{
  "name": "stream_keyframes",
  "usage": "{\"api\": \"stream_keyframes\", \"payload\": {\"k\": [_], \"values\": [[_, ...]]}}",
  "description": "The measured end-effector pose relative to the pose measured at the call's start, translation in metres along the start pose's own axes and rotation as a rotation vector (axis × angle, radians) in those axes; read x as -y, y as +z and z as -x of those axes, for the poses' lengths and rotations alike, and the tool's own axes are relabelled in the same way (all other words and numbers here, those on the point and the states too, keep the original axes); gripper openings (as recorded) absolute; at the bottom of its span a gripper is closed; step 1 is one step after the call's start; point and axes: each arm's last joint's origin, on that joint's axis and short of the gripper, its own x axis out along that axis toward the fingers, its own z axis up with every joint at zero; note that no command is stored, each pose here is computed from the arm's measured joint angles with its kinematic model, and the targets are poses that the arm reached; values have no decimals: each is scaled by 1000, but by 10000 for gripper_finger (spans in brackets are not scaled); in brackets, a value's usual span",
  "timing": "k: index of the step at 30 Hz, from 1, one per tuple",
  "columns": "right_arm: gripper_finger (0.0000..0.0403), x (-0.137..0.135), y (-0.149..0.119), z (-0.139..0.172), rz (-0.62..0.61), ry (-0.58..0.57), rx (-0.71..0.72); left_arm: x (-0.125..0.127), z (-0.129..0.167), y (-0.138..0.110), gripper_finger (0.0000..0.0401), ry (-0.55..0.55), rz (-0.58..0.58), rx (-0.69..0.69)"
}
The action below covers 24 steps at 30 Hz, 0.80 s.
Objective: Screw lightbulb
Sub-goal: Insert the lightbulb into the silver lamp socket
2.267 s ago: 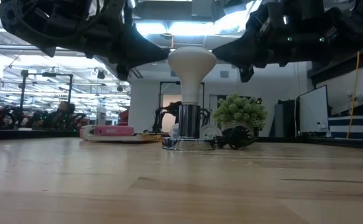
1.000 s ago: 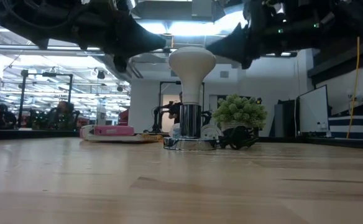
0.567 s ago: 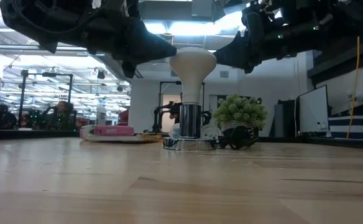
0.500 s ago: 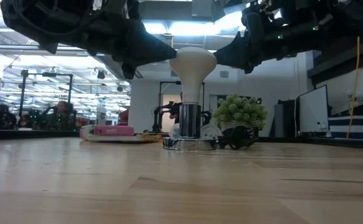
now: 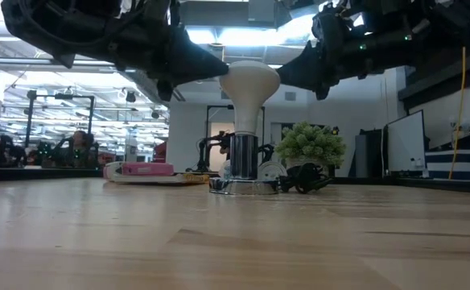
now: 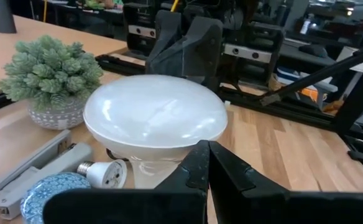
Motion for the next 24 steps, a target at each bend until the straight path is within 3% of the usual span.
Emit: {"api": "stream_keyframes", "payload": {"k": [8, 17, 24], "values": [[17, -1, 0, 0, -46, 49, 0, -2, 0, -2, 0, 40, -8, -20], [17, -8, 1, 1, -75, 220, -10, -6, 0, -8, 0, 123, -1, -56], [17, -7, 2, 1, -77, 205, 13, -11, -1, -7, 0, 139, 3, -58]]}}
